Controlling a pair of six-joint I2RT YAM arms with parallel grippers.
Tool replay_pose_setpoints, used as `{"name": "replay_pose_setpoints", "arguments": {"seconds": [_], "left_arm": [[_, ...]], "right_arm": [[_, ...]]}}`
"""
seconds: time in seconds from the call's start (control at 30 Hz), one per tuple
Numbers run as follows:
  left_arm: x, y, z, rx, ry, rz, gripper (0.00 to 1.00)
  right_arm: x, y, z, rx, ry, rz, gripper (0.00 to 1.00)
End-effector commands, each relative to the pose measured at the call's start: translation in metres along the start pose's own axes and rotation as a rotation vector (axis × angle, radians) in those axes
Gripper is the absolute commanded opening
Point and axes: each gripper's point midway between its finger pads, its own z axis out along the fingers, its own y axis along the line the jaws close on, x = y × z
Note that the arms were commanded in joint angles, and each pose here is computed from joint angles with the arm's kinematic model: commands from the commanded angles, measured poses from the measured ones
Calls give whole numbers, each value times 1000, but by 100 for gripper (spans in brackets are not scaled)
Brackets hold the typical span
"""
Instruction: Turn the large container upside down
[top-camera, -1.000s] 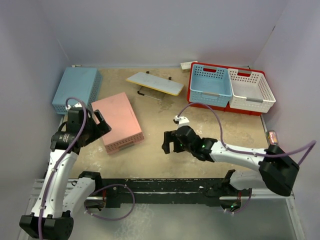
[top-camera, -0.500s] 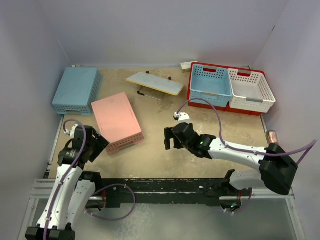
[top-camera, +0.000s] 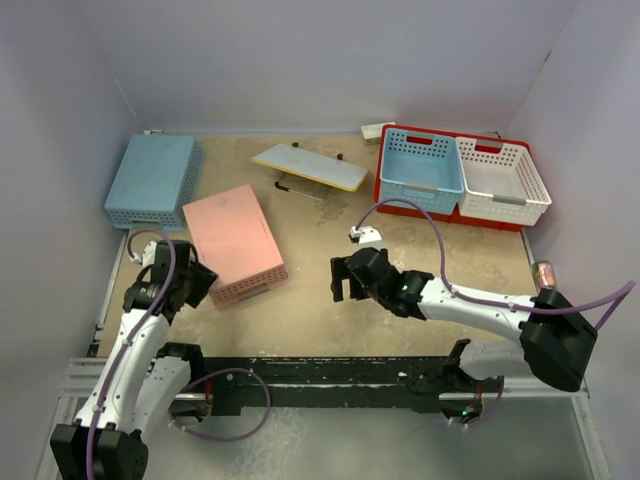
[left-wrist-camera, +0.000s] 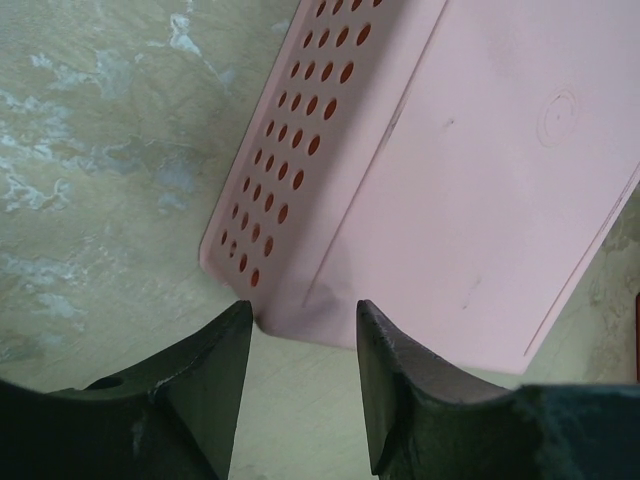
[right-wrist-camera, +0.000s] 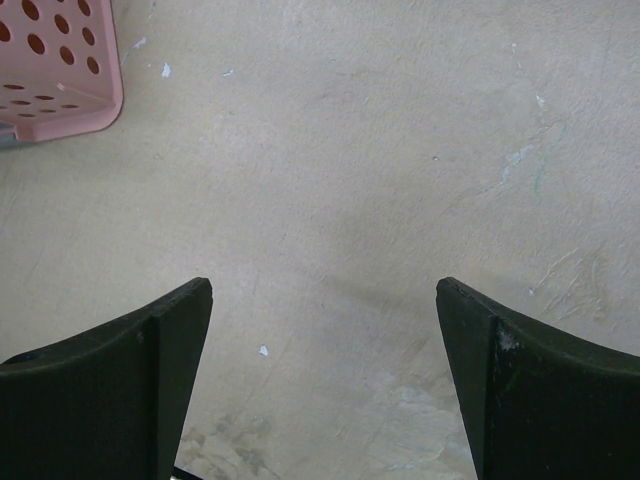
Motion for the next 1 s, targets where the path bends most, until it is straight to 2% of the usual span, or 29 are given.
{"name": "replay_pose_setpoints", "arguments": {"seconds": [0.0, 0.17, 0.33, 0.53, 0.73, 0.87, 0.97], "left_arm": [[-16, -27, 11, 77, -60, -68, 43], [-28, -39, 23, 87, -102, -86, 44], [-62, -65, 20, 72, -192, 6, 46], [-94, -105, 2, 103, -235, 131, 51], [-107, -92, -11, 37, -296, 174, 56], [-102, -84, 9, 17, -212, 173, 58], [-98, -93, 29, 132, -127, 155, 61]], "right_arm": [[-3, -2, -7, 1, -21, 20, 95], [-5, -5, -10, 8, -30, 12, 95], [-17, 2, -14, -24, -57, -27, 95], [-11, 49, -15, -264, -25, -92, 94], [-10, 91, -8, -389, 4, -140, 94], [-23, 111, -1, -425, 12, -141, 96], [-37, 126, 3, -450, 4, -177, 97]]}}
